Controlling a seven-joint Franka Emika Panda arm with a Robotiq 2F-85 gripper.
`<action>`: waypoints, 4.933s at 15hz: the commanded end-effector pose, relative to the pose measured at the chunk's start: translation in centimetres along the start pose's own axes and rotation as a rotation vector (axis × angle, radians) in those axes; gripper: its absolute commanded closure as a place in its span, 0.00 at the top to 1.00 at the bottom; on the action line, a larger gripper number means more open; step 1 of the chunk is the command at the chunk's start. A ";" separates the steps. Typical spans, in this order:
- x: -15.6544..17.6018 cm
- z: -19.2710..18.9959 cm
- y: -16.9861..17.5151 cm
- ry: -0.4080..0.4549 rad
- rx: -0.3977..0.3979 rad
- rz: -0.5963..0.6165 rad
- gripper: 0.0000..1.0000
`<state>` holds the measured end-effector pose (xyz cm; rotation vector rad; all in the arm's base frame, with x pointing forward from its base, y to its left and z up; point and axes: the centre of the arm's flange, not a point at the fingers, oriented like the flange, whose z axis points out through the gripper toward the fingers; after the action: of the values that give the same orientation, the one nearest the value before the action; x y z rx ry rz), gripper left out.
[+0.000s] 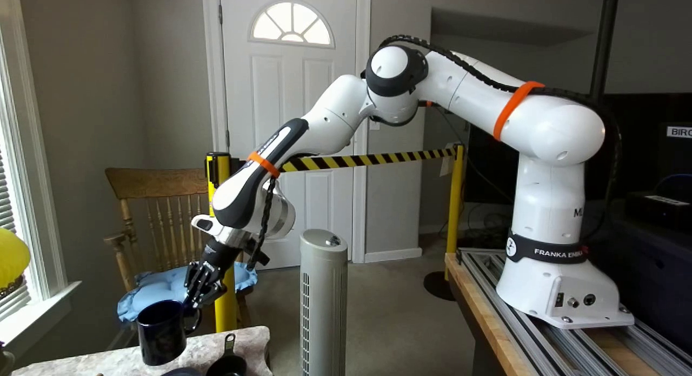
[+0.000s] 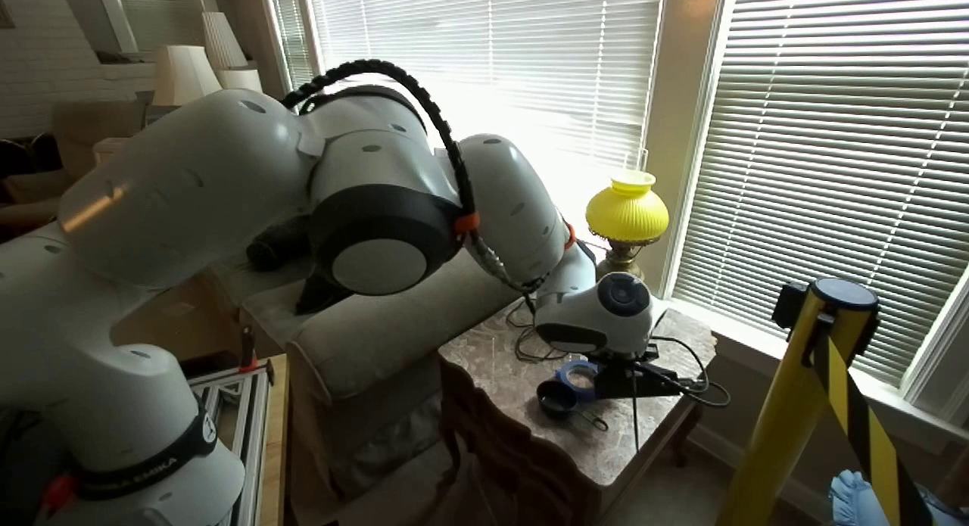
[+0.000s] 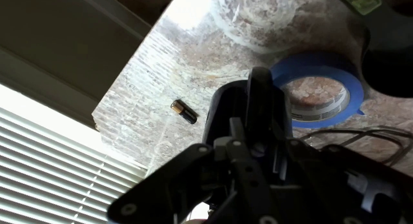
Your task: Empty the contents of the black mug into the measuring cup and place the mug back
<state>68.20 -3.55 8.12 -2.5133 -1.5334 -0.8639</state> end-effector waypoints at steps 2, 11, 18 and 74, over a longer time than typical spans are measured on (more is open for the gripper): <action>-0.5 -4.2 -3.8 -0.007 -0.095 0.185 0.05; -5.0 -9.0 -6.0 -0.166 -0.197 0.210 0.05; -4.5 -12.2 -6.2 -0.242 -0.205 0.029 0.05; 11.1 -3.6 -9.2 -1.017 0.251 -0.823 0.05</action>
<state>61.71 7.75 14.75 -2.1203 -2.7654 0.7408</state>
